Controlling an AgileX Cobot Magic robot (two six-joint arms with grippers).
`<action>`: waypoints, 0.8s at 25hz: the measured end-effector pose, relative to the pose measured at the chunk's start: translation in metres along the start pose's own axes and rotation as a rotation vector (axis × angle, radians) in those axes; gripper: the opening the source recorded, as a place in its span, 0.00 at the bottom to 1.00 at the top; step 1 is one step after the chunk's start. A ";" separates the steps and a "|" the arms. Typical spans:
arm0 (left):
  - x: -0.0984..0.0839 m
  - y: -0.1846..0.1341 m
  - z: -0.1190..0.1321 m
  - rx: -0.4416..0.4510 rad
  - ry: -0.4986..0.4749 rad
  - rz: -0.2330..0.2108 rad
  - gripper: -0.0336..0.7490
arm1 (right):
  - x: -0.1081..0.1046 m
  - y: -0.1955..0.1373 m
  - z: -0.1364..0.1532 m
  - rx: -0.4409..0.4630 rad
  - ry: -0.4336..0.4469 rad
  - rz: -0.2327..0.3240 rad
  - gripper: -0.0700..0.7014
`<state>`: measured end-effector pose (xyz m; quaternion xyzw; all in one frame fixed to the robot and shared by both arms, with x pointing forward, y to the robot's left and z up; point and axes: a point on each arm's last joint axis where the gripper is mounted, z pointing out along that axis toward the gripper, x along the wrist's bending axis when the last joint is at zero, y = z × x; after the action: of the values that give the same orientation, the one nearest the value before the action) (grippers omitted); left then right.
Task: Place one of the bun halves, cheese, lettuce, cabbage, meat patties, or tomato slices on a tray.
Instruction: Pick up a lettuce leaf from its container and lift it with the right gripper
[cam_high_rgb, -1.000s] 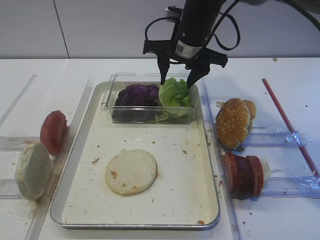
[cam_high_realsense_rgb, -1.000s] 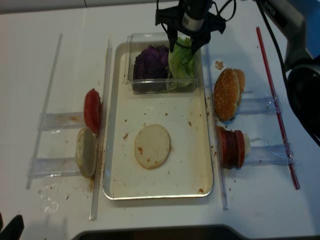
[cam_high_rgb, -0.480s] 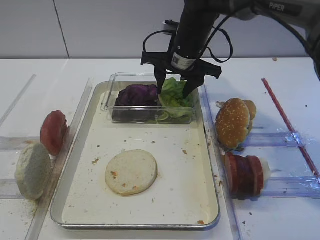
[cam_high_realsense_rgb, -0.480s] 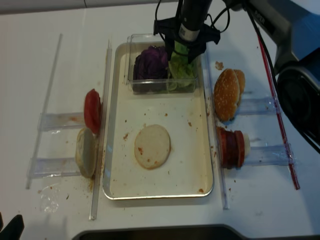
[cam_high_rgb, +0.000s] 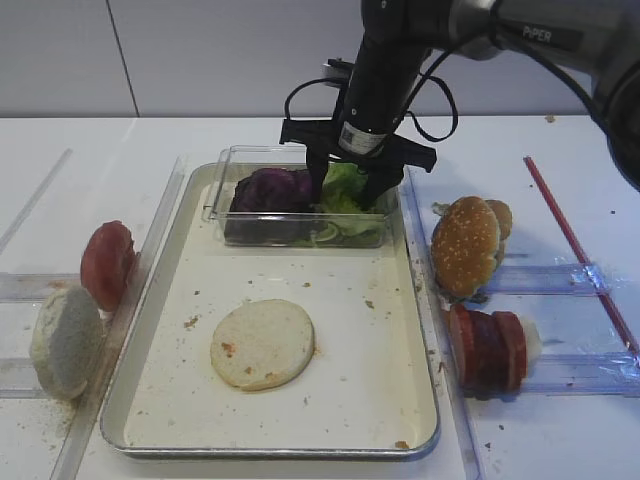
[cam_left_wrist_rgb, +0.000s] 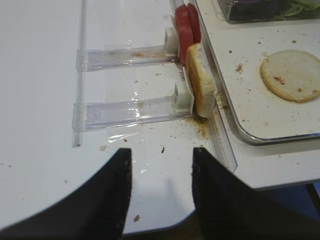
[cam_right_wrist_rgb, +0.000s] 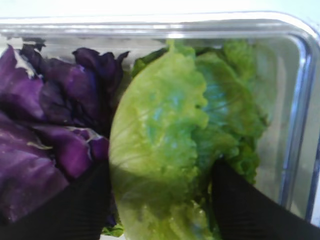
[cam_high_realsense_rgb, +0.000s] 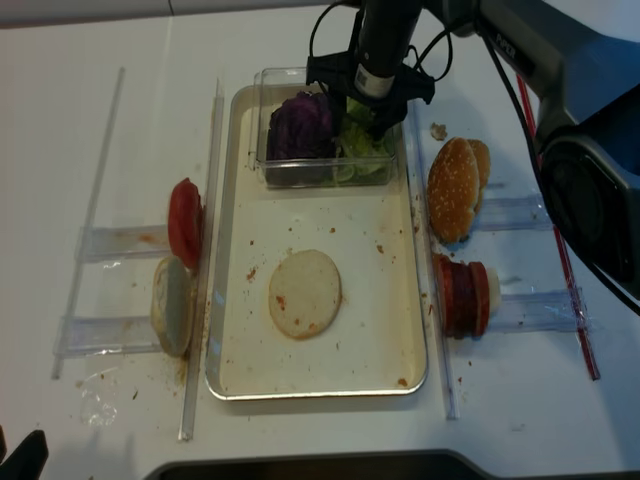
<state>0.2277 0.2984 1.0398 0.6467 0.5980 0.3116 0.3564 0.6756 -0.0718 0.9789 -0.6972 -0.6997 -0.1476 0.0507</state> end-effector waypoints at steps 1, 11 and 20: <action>0.000 0.000 0.000 0.000 0.000 0.000 0.41 | 0.000 0.000 0.000 -0.002 0.001 0.000 0.72; 0.000 0.000 0.000 0.000 0.000 0.000 0.41 | -0.001 -0.003 0.000 0.029 -0.010 -0.001 0.37; 0.000 0.000 0.000 0.000 0.000 0.000 0.41 | 0.002 0.005 -0.013 -0.020 -0.024 -0.027 0.19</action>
<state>0.2277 0.2984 1.0398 0.6467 0.5980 0.3116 0.3564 0.6785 -0.0735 0.9929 -0.6899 -0.7081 -0.1469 0.0334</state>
